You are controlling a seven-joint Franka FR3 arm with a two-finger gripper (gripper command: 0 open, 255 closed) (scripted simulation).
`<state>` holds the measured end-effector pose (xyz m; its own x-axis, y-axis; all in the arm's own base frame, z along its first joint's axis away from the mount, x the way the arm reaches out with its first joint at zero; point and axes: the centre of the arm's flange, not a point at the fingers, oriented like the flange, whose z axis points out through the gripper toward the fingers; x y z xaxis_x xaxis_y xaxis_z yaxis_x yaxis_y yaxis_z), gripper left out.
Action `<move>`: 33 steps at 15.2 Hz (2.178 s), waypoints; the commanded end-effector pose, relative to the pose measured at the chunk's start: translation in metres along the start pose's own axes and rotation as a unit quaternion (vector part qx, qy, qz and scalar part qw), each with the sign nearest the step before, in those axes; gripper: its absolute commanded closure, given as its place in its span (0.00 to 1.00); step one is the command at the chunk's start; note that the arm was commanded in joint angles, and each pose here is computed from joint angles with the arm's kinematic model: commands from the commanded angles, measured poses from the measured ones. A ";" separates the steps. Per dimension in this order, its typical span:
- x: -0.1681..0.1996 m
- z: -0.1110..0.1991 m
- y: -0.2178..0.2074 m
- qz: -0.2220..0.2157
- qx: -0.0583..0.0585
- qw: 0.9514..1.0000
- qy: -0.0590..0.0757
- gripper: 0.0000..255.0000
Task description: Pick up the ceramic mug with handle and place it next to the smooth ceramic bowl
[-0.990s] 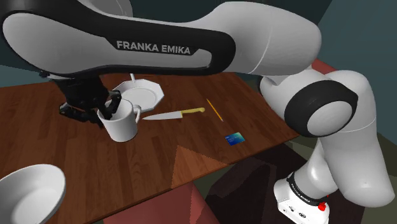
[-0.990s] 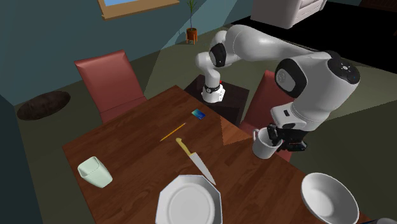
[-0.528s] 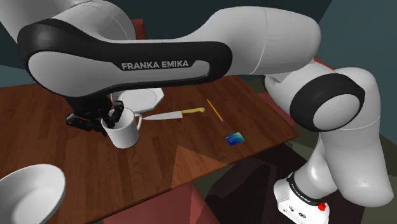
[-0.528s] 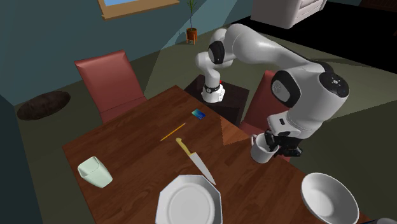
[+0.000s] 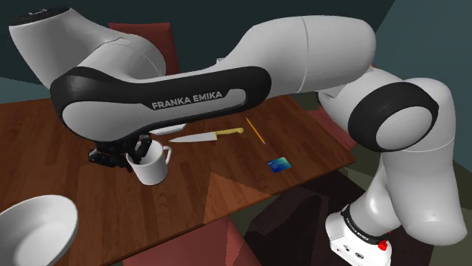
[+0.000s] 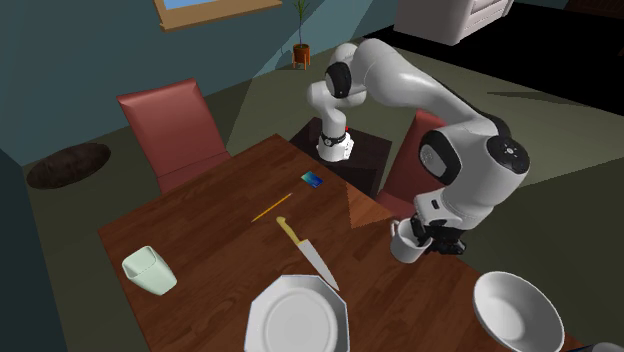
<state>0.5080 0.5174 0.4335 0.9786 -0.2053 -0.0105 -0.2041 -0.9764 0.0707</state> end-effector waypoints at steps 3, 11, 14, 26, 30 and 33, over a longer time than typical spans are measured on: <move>0.001 0.021 -0.002 0.000 0.000 1.000 0.000 1.00; 0.002 0.063 -0.005 0.000 0.000 1.000 0.000 1.00; 0.002 0.073 -0.006 0.000 0.000 1.000 0.000 1.00; 0.002 0.073 -0.006 0.000 0.000 1.000 0.000 0.00; 0.002 0.023 -0.006 0.000 0.000 1.000 0.000 0.00; 0.002 0.023 -0.006 0.000 0.000 1.000 0.000 0.00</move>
<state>0.5106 0.5207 0.4093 0.9787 -0.2052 -0.0097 -0.2041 -0.9765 0.0692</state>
